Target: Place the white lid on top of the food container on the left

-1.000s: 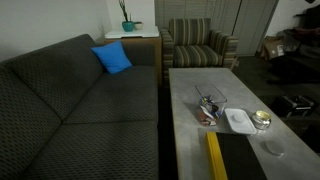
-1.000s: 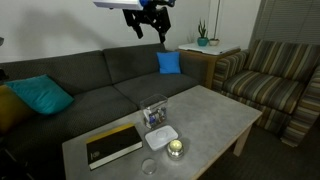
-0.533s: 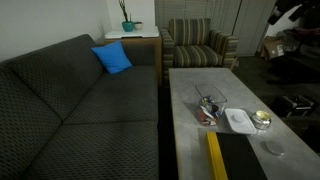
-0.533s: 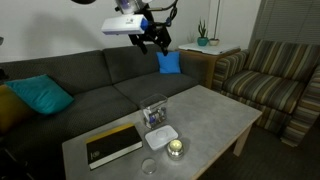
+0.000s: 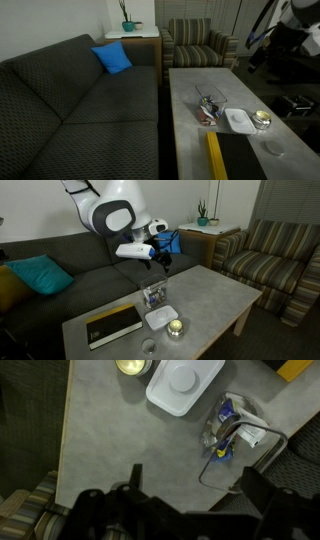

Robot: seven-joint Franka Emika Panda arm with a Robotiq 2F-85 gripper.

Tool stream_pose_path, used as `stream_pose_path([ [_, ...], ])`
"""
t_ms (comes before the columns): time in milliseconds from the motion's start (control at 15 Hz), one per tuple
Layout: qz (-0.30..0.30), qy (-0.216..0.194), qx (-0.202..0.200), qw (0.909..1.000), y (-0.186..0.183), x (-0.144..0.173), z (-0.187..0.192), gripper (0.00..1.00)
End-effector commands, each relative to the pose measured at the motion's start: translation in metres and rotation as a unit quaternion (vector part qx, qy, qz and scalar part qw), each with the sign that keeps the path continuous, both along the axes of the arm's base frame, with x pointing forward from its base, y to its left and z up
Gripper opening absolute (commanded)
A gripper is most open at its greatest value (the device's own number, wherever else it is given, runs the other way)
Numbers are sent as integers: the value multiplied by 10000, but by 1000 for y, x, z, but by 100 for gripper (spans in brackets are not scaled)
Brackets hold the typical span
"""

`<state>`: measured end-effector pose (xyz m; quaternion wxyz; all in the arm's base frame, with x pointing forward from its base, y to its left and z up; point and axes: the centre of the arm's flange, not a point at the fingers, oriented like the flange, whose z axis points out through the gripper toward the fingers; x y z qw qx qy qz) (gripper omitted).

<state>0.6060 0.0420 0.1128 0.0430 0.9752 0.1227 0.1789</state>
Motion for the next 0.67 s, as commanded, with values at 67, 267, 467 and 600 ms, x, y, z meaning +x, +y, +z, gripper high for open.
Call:
stream_pose_path([
  [67, 55, 158, 52, 9998, 1, 3, -25, 100],
  [267, 28, 133, 37, 9999, 1, 4, -25, 100],
  [467, 201, 7, -65, 9998, 7, -1, -13, 100],
  [600, 188, 128, -142, 9996, 14, 12, -26, 100],
])
